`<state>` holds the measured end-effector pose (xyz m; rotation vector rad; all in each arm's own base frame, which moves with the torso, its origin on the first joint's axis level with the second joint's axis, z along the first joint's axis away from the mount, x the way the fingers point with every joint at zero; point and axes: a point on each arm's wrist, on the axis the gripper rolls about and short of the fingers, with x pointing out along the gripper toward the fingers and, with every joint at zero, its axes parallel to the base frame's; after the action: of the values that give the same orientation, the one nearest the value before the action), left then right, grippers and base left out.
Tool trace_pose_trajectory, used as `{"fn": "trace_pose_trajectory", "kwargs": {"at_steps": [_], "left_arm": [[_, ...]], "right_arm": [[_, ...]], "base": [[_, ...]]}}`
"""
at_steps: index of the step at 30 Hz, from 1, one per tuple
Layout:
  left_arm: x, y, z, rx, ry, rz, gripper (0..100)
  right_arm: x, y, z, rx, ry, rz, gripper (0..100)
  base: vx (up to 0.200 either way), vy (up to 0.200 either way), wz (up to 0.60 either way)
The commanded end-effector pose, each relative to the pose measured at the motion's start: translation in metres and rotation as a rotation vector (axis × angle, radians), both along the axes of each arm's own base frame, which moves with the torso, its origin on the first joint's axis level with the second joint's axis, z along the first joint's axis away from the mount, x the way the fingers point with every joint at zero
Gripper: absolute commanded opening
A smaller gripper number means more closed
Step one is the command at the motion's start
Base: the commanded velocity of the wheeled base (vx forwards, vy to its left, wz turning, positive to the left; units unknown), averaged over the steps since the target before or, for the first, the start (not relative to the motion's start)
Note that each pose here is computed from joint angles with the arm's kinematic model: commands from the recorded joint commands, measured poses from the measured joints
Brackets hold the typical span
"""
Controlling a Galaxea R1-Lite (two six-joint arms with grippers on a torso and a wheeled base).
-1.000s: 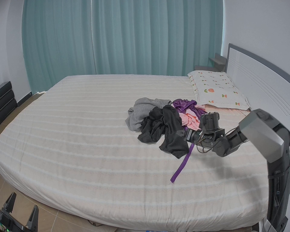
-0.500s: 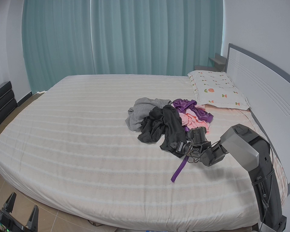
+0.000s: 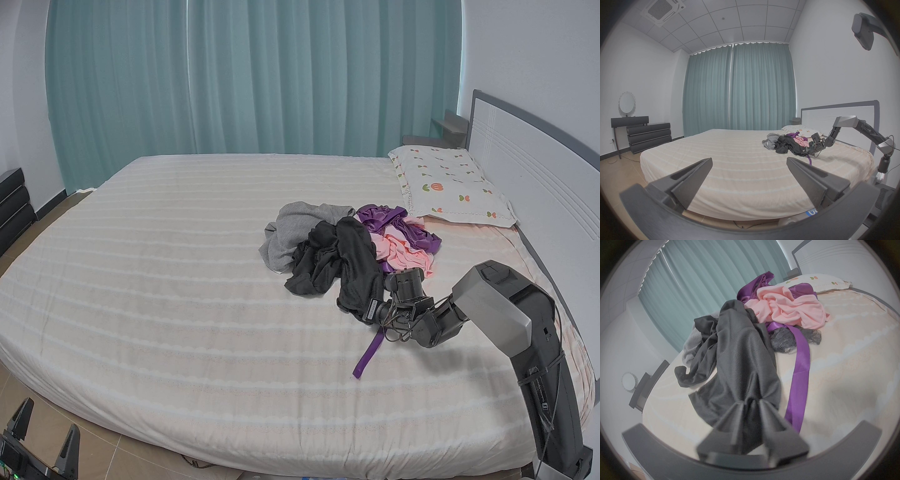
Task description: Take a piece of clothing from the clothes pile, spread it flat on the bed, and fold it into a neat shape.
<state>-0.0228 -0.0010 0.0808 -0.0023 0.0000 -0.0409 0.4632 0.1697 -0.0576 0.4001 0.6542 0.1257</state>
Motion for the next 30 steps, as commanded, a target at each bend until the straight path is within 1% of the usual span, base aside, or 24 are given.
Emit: {"fn": "trace_pose_trajectory", "kwargs": {"at_steps": [1, 5, 9, 11, 13, 14, 16, 17, 19, 21, 22, 23, 24, 25, 26, 27, 29, 30], "left_arm": [[0.0, 0.0, -0.005, -0.001, 0.0, -0.001, 100], [0.0, 0.0, -0.005, -0.001, 0.0, -0.001, 100], [0.0, 0.0, -0.005, -0.001, 0.0, -0.001, 100], [0.0, 0.0, -0.005, -0.001, 0.0, -0.001, 100], [0.0, 0.0, -0.005, -0.001, 0.0, 0.001, 100], [0.0, 0.0, -0.005, -0.001, 0.0, -0.001, 100], [0.0, 0.0, -0.005, -0.001, 0.0, -0.001, 100], [0.0, 0.0, -0.005, -0.001, 0.0, 0.001, 100], [0.0, 0.0, -0.005, -0.001, 0.0, -0.001, 100], [0.0, 0.0, -0.005, -0.001, 0.0, 0.001, 100], [0.0, 0.0, -0.005, -0.001, 0.0, -0.001, 100], [0.0, 0.0, -0.005, -0.001, 0.0, -0.001, 100], [0.0, 0.0, -0.005, -0.001, 0.0, -0.001, 100], [0.0, 0.0, -0.005, -0.001, 0.0, 0.001, 100], [0.0, 0.0, -0.005, -0.001, 0.0, -0.001, 100], [0.0, 0.0, -0.005, -0.001, 0.0, -0.001, 100], [0.0, 0.0, -0.005, 0.001, 0.0, -0.001, 100], [0.0, 0.0, -0.005, 0.002, 0.0, -0.002, 100]], "right_arm": [[-0.001, 0.001, 0.003, -0.004, 0.002, 0.006, 0], [-0.001, 0.002, 0.008, 0.011, -0.013, 0.005, 0], [-0.002, 0.0, 0.023, 0.035, -0.026, -0.005, 0], [-0.013, -0.002, 0.038, 0.063, -0.012, -0.012, 0], [-0.019, -0.001, 0.044, 0.076, -0.002, -0.008, 0], [-0.031, -0.001, 0.053, 0.093, 0.015, 0.011, 0], [-0.038, -0.002, 0.059, 0.101, 0.017, 0.024, 0], [-0.049, -0.006, 0.069, 0.113, 0.006, 0.033, 0], [-0.057, -0.009, 0.078, 0.124, -0.015, 0.04, 0], [-0.072, -0.015, 0.103, 0.163, -0.093, 0.041, 0], [-0.078, -0.016, 0.111, 0.182, -0.114, 0.04, 0], [-0.088, -0.019, 0.123, 0.222, -0.141, 0.034, 0], [-0.091, -0.019, 0.128, 0.234, -0.151, 0.034, 0], [-0.104, -0.019, 0.142, 0.261, -0.178, 0.05, 0], [-0.106, -0.02, 0.144, 0.264, -0.178, 0.053, 0], [-0.12, -0.021, 0.155, 0.274, -0.193, 0.064, 0], [-0.121, -0.021, 0.157, 0.276, -0.197, 0.064, 0], [-0.147, -0.022, 0.181, 0.302, -0.232, 0.092, 0]], "base": [[0.0, 0.0, 0.0], [0.0, 0.0, 0.0], [0.0, 0.0, 0.0], [0.0, 0.0, 0.0], [0.0, 0.0, 0.0], [0.0, 0.0, 0.0], [0.0, 0.0, 0.0], [0.0, 0.0, 0.0], [0.0, 0.0, 0.0], [0.0, 0.0, 0.0], [0.0, 0.0, 0.0], [0.0, 0.0, 0.0], [0.0, 0.0, 0.0], [0.0, 0.0, 0.0], [0.0, 0.0, 0.0], [0.0, 0.0, 0.0], [0.0, 0.0, 0.0], [0.0, 0.0, 0.0]]}}
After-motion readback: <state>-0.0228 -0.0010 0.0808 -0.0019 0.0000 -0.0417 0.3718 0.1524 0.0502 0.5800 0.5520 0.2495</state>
